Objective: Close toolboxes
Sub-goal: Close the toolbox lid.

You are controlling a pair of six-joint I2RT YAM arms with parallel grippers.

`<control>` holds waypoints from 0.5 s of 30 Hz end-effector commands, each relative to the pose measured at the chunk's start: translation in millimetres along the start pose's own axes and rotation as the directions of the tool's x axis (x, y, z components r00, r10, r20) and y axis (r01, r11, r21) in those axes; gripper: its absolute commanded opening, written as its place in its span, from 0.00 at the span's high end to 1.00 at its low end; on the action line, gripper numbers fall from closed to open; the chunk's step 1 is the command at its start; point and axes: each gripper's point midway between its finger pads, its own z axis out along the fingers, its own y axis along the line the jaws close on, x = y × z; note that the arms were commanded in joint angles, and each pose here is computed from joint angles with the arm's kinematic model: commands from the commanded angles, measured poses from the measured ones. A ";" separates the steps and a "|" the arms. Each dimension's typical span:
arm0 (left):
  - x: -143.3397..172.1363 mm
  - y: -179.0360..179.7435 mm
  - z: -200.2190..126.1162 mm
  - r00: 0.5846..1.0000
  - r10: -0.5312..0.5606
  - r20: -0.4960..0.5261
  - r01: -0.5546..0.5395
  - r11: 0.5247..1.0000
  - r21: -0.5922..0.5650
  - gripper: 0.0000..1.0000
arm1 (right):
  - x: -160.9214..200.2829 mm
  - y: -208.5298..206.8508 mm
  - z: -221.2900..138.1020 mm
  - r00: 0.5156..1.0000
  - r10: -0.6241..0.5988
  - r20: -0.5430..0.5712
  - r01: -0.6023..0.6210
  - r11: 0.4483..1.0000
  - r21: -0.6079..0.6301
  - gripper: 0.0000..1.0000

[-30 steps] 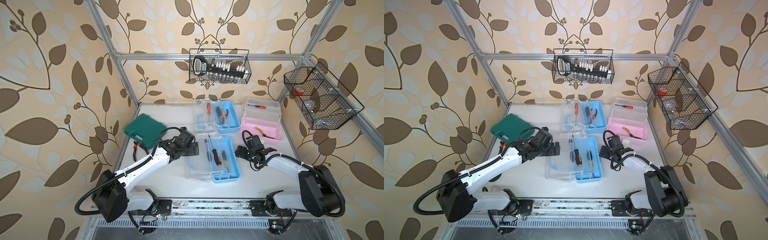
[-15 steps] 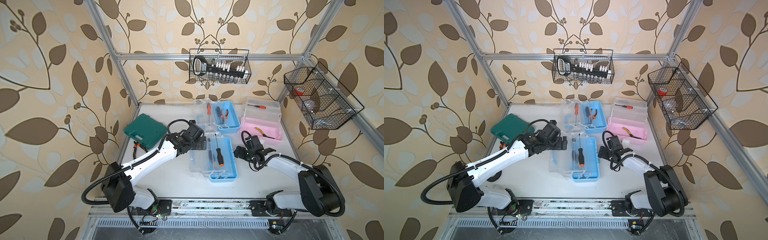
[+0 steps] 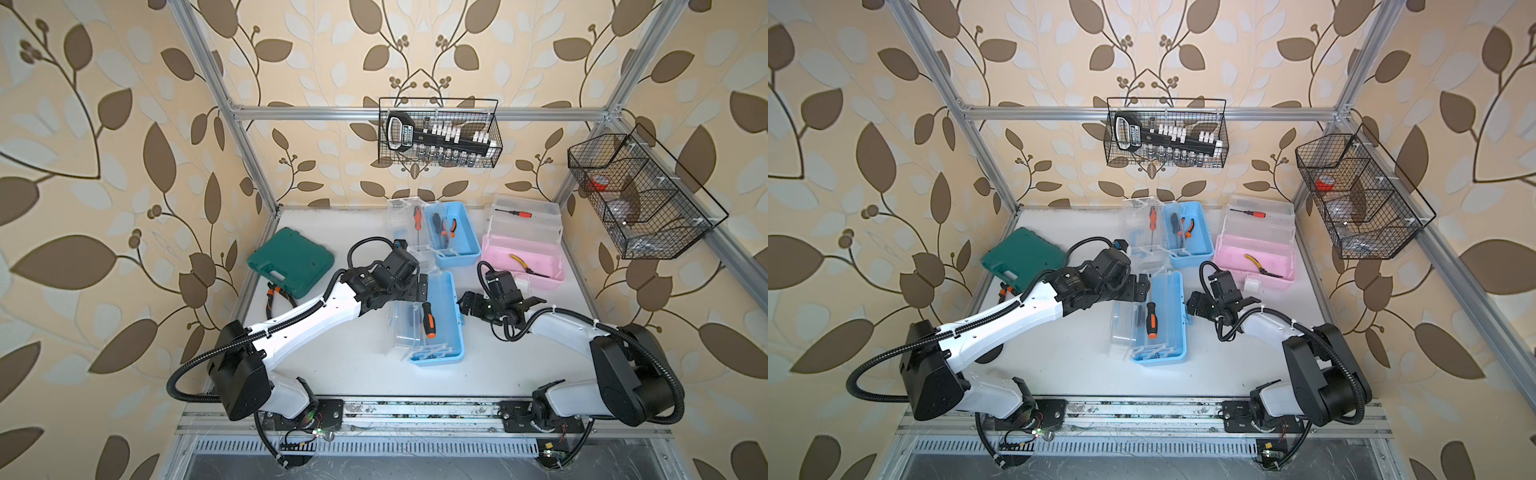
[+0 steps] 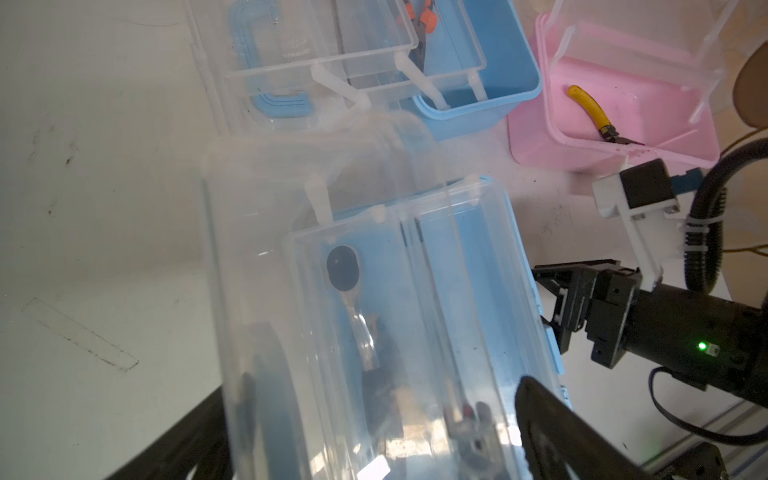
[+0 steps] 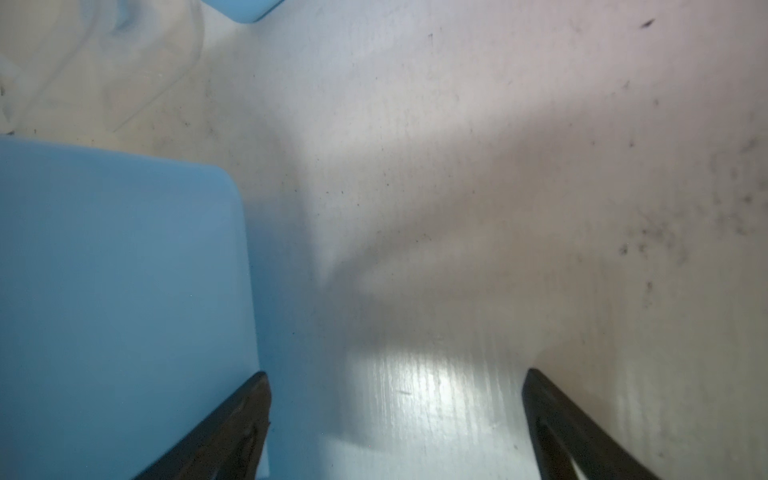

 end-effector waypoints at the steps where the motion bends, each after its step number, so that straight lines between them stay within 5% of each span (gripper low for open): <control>1: 2.6 -30.4 6.8 0.999 0.042 -0.028 -0.039 0.995 0.086 0.01 | 28.3 -9.2 8.3 0.996 0.008 -0.094 -0.006 1.000 0.013 0.08; 15: -1.8 -88.3 18.3 0.993 0.115 -0.035 -0.107 0.979 0.176 0.01 | 34.9 -28.5 18.7 0.994 0.006 -0.110 0.005 0.995 0.098 0.08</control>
